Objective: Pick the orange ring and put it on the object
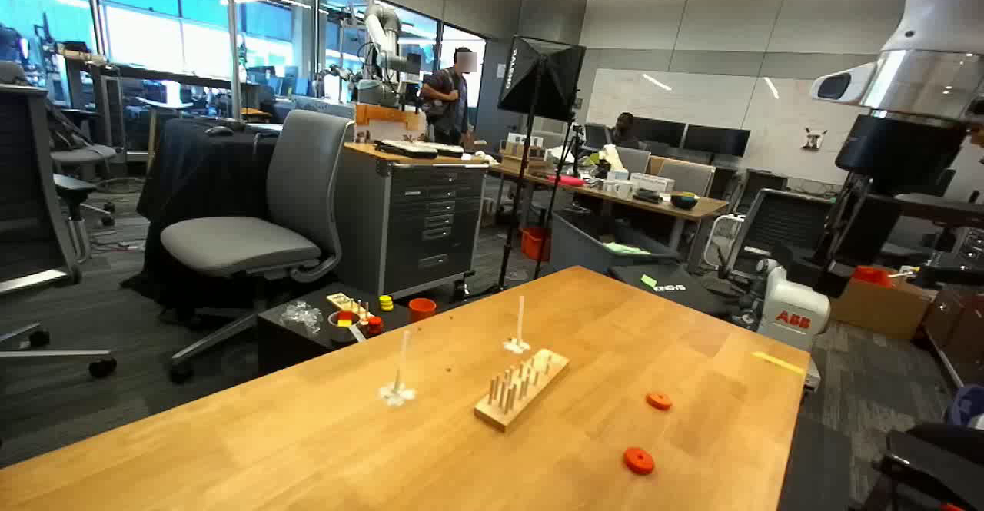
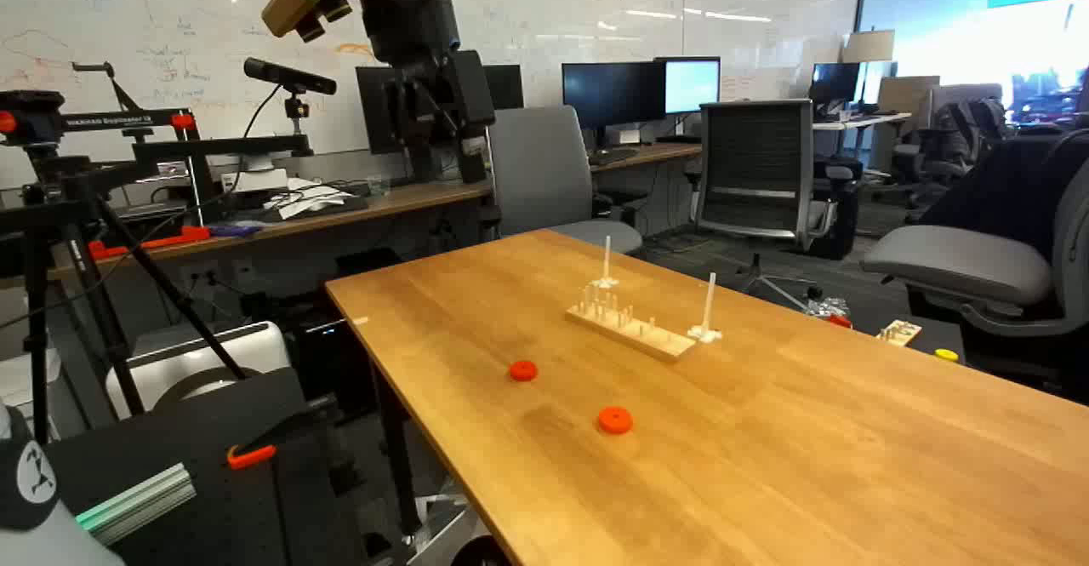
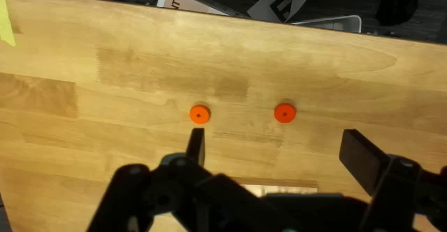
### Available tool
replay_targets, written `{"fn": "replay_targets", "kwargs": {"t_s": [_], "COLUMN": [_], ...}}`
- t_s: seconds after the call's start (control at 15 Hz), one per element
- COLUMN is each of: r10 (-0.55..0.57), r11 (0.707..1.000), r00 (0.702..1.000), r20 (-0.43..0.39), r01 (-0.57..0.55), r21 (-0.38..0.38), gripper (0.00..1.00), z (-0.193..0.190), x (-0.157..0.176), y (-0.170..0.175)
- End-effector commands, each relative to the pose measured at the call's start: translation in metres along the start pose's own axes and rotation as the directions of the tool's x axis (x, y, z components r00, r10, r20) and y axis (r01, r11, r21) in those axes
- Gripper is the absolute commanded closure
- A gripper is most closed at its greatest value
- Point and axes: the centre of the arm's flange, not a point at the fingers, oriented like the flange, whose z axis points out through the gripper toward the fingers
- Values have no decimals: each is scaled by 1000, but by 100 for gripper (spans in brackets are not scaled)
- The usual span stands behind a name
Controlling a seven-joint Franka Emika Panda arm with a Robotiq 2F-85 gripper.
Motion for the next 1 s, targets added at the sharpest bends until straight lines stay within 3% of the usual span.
{"fn": "replay_targets", "kwargs": {"t_s": [0.0, 0.33, 0.53, 0.67, 0.93], "r10": [0, 0, 69, 120, 217], "r11": [1000, 1000, 998, 992, 972], "r00": [1000, 1000, 998, 988, 957], "r20": [0, -1, 12, 98, 191], "r01": [0, 0, -69, -122, -230], "r21": [0, 0, 3, 13, 51], "gripper": [0, 0, 0, 0, 0], "z": [0, 0, 8, 14, 37], "x": [0, 0, 37, 64, 110], "y": [0, 0, 4, 14, 46]}}
